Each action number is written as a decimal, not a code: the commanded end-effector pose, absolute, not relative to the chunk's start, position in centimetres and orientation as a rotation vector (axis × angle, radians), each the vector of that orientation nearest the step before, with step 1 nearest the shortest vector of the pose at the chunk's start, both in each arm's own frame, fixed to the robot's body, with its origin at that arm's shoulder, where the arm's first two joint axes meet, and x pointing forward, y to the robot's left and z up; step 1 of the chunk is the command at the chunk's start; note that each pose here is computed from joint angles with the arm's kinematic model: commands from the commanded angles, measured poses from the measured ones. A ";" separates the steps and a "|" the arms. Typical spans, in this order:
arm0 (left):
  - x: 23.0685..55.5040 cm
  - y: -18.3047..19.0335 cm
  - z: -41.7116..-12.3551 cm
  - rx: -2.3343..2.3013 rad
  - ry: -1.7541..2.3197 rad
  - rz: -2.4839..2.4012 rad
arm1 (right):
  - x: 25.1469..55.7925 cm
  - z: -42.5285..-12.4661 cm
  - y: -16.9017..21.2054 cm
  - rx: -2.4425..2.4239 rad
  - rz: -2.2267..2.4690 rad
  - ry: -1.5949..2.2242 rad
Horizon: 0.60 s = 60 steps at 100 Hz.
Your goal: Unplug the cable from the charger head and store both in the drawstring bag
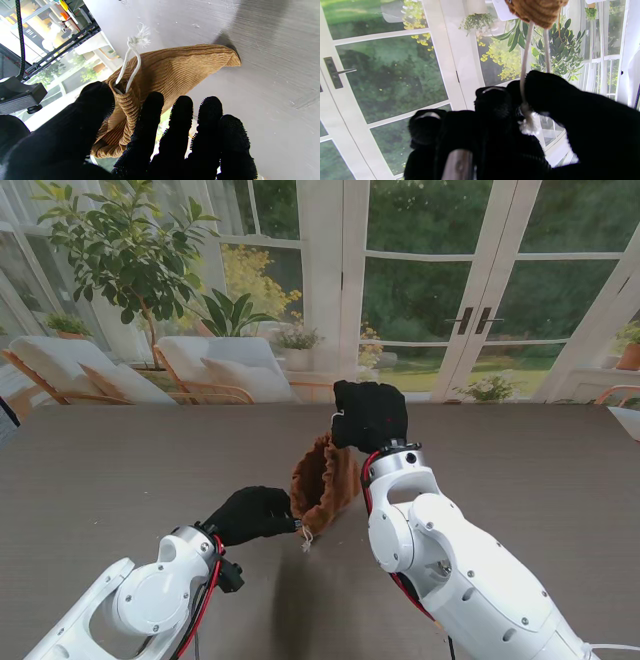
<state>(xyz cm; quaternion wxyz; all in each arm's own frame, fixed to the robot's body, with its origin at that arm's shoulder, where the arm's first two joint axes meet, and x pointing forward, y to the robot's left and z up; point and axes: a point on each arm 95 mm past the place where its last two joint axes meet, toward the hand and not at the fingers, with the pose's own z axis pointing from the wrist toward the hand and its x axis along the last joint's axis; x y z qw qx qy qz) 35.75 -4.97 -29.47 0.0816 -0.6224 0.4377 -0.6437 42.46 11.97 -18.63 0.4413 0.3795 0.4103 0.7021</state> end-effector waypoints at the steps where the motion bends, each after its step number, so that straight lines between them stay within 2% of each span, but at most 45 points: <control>1: 35.6 -5.3 -29.8 -1.886 1.333 -1.924 | 42.1 -18.1 12.3 0.942 1.750 1.028; 60: 37.0 -6.5 -30.5 -1.820 1.324 -1.925 | 41.8 -17.4 12.5 0.967 1.722 1.025</control>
